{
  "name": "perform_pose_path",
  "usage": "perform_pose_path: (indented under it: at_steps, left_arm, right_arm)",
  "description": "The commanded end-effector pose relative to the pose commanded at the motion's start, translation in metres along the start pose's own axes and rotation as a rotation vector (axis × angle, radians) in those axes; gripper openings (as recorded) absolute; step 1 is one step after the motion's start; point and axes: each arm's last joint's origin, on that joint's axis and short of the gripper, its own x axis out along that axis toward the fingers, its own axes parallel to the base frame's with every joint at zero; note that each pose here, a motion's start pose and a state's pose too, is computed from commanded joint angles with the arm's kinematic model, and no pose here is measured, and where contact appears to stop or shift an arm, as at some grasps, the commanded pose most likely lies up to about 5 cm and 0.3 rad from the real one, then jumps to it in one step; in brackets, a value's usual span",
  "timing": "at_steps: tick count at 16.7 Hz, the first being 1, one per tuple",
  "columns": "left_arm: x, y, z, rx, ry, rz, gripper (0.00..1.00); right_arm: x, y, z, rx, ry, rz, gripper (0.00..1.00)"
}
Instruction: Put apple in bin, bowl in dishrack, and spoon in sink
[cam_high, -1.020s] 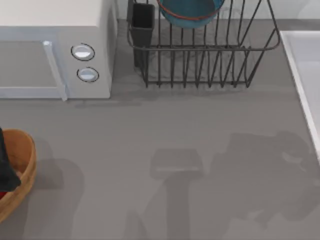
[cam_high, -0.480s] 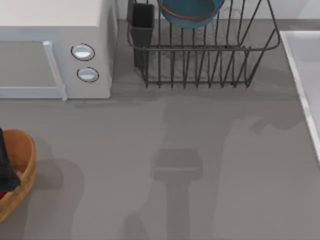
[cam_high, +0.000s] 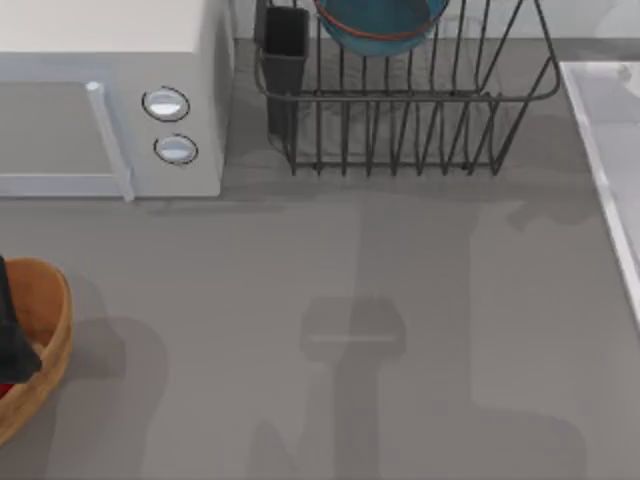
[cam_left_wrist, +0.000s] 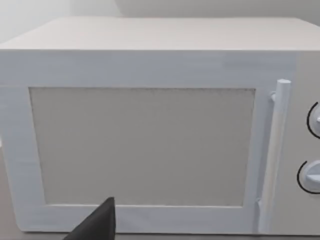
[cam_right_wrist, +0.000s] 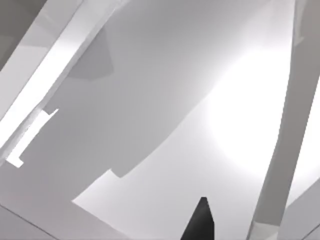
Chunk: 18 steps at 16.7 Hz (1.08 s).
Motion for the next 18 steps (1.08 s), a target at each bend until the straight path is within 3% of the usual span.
perform_pose_path:
  at_steps: [6,14,18]
  left_arm:
    - [0.0,0.0,0.0,0.0,0.0,0.0,1.0]
    - [0.0,0.0,0.0,0.0,0.0,0.0,1.0]
    - [0.0,0.0,0.0,0.0,0.0,0.0,1.0]
  right_arm:
    - [0.003,-0.002,-0.002,0.007,0.0,0.0,0.0]
    - [0.043,0.0,0.0,0.0,0.003,0.003,0.0]
    - [0.045,0.001,0.0,0.0,0.0,0.0,0.0]
